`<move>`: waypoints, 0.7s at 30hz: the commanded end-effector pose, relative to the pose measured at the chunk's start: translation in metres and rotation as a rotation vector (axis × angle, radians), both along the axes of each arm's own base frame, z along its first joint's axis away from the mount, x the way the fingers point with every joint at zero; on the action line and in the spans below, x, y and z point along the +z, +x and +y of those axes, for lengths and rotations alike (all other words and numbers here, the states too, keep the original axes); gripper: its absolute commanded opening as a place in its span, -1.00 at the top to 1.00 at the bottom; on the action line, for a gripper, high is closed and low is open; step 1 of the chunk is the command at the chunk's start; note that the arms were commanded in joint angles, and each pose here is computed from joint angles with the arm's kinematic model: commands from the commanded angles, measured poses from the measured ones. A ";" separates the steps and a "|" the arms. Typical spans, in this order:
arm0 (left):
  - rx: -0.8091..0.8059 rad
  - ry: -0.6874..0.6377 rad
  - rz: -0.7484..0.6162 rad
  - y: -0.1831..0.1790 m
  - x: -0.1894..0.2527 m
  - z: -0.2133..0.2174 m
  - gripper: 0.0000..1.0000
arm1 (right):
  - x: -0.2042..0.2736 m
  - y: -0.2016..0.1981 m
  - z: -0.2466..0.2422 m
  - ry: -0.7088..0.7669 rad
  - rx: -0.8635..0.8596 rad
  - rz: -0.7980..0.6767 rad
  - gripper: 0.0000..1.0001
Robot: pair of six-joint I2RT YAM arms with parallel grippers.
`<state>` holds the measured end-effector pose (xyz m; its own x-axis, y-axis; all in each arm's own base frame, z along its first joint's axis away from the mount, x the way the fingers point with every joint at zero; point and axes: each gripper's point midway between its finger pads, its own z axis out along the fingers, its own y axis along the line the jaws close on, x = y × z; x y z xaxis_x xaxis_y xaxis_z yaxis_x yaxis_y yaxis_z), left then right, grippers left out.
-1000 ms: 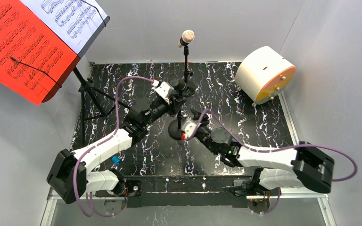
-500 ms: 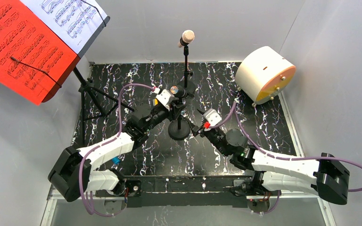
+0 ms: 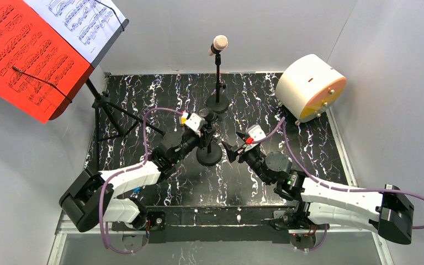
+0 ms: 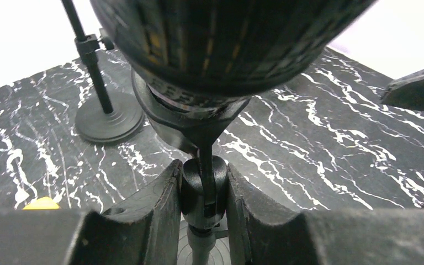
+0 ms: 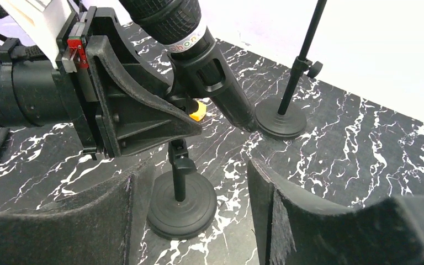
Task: Pack up the instrument practice props
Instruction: Close the microphone stand at the center of the board.
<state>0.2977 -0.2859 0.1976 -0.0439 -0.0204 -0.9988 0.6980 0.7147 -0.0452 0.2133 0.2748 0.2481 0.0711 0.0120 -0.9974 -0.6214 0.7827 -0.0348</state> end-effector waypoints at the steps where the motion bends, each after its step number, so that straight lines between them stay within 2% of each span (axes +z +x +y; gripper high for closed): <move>1: 0.178 -0.028 0.004 0.007 0.000 0.023 1.00 | 0.012 -0.003 0.002 0.048 0.007 0.034 -0.41; 11: 0.430 -0.026 0.022 0.002 -0.027 0.033 1.00 | 0.000 -0.003 0.004 0.051 0.004 0.078 -0.43; 13: 0.449 -0.030 0.028 0.001 -0.030 0.032 0.95 | -0.001 -0.003 0.007 0.050 0.013 0.084 -0.43; 21: 0.393 -0.050 0.017 -0.007 -0.022 0.022 0.15 | 0.004 -0.004 0.005 0.038 0.016 0.083 -0.44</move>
